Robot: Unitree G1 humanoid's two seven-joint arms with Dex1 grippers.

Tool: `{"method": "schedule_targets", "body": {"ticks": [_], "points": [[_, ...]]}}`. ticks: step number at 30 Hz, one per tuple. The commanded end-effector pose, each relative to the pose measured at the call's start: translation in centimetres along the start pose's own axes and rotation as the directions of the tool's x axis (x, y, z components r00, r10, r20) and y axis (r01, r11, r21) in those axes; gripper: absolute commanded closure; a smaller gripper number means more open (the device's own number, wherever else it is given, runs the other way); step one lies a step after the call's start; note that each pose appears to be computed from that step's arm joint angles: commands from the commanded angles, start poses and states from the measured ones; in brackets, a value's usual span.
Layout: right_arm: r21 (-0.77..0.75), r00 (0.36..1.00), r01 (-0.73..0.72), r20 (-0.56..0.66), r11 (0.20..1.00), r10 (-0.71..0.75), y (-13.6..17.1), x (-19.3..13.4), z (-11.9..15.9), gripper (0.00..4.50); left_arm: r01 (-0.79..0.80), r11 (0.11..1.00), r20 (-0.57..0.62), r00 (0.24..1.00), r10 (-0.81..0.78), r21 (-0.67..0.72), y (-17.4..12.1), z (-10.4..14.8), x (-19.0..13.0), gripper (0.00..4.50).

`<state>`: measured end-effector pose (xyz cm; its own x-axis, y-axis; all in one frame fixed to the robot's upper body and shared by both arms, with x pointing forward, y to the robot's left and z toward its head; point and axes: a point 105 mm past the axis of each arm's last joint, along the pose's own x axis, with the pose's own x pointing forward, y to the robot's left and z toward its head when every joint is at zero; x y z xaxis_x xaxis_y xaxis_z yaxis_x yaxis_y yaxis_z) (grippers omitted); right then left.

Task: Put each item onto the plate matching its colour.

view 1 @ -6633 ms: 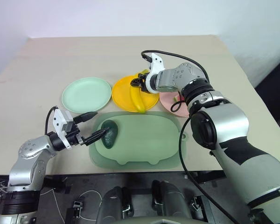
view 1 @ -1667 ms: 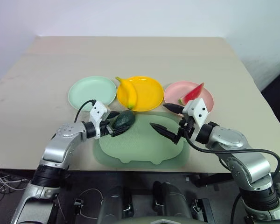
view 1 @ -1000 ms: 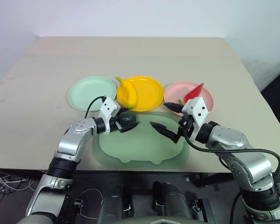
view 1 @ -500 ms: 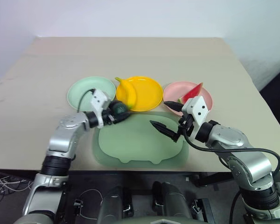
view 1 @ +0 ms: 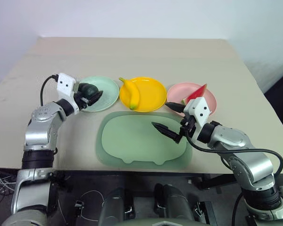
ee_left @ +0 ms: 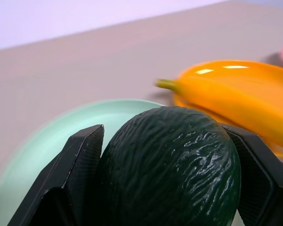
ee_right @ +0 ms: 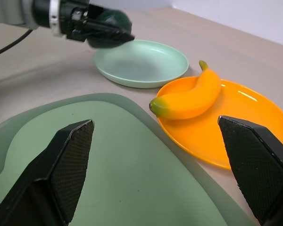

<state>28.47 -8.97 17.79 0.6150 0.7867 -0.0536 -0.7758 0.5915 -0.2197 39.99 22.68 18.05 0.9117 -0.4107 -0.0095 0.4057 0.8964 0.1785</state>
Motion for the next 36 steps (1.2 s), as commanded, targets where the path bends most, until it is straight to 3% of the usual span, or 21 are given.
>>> {"method": "schedule_targets", "body": {"ticks": [1,3,5,7,18,27,36], "points": [[-0.038,0.999,-0.009,0.043,0.999,0.010,0.0,0.1,1.1,0.00,0.008,0.995,0.000,1.000,-0.008,0.103,0.1,-0.1,1.4,1.04],[-0.040,0.999,-0.008,0.044,0.999,0.009,0.0,0.1,1.2,0.00,0.007,0.998,-0.002,1.000,-0.007,0.067,0.2,-0.5,1.9,1.04],[-0.043,0.999,-0.003,0.042,0.999,0.005,-0.1,0.0,1.2,0.00,0.002,0.999,-0.001,1.000,-0.002,0.048,0.4,-0.5,2.3,0.35],[-0.044,0.999,0.001,0.038,0.999,0.001,-0.1,-0.1,1.1,0.00,0.006,0.999,0.007,1.000,-0.007,0.034,0.4,-0.5,2.6,0.04],[-0.028,0.999,0.017,0.043,0.999,-0.016,0.3,-0.5,1.1,0.00,0.098,0.994,0.063,0.993,-0.102,0.056,-0.3,1.0,1.4,0.04],[0.026,0.994,-0.002,0.106,1.000,-0.001,0.9,-0.8,2.3,0.00,0.247,0.965,0.132,0.957,-0.258,0.094,-1.1,1.3,-5.3,0.04],[0.061,0.995,-0.050,0.091,0.997,0.044,0.4,-2.0,1.8,0.00,0.355,0.932,0.066,0.931,-0.360,0.075,-2.3,-0.8,-10.5,0.04]]}}
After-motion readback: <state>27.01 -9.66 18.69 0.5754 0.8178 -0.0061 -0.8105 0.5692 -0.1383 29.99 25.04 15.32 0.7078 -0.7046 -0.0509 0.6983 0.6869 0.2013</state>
